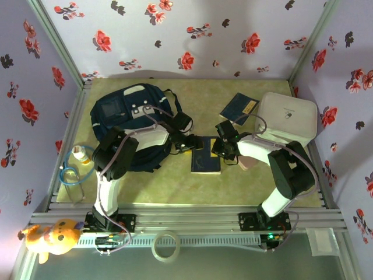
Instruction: Pack the student bag
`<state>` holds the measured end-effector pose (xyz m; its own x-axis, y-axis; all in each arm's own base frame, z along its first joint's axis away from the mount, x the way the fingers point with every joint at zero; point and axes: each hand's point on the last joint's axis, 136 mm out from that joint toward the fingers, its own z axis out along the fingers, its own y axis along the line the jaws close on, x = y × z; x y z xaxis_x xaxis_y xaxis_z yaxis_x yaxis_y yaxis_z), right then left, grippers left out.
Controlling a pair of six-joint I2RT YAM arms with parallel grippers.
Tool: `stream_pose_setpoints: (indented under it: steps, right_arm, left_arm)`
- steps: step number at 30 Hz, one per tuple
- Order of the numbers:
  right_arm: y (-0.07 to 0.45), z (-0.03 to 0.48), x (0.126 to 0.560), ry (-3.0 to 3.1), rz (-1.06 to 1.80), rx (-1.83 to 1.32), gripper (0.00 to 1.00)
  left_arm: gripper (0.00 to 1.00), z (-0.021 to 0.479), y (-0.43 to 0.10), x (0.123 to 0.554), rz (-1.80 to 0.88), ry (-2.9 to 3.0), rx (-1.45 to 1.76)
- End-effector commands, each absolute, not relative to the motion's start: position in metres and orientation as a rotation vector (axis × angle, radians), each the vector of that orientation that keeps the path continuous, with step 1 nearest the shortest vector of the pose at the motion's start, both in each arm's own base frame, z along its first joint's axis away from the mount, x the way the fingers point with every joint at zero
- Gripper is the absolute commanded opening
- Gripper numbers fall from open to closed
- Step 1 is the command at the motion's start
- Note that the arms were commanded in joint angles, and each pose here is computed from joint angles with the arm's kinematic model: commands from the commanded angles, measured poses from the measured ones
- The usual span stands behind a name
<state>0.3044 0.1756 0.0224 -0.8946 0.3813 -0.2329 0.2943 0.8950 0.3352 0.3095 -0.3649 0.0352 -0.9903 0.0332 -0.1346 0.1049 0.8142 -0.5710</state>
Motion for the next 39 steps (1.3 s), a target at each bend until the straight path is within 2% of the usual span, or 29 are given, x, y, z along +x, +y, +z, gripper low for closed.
stream_pose_setpoints:
  steps: [1,8,16,21,26,35,39]
  right_arm:
    - [0.178,0.016,0.299,2.792,0.449,0.529,0.31]
    - [0.183,0.019,0.302,2.781,0.486,0.530,0.30]
    - [0.187,0.015,0.303,2.780,0.515,0.549,0.29]
    - [0.187,0.010,0.302,2.793,0.509,0.553,0.28]
    - [0.186,0.007,0.300,2.804,0.491,0.537,0.20]
    - [0.179,0.001,0.297,2.821,0.421,0.537,0.19]
    - [0.177,0.001,0.297,2.822,0.407,0.536,0.19]
  left_arm:
    - [0.56,0.045,-0.378,0.306,-0.992,2.861,0.190]
    - [0.55,0.100,-0.398,0.302,-1.240,2.748,0.208]
    - [0.47,0.114,-0.403,0.295,-1.364,2.701,0.198]
    - [0.46,0.105,-0.406,0.295,-1.411,2.702,0.177]
    - [0.43,0.094,-0.411,0.296,-1.433,2.723,0.171]
    - [0.41,0.078,-0.412,0.296,-1.413,2.771,0.168]
    - [0.35,0.078,-0.411,0.297,-1.408,2.768,0.171]
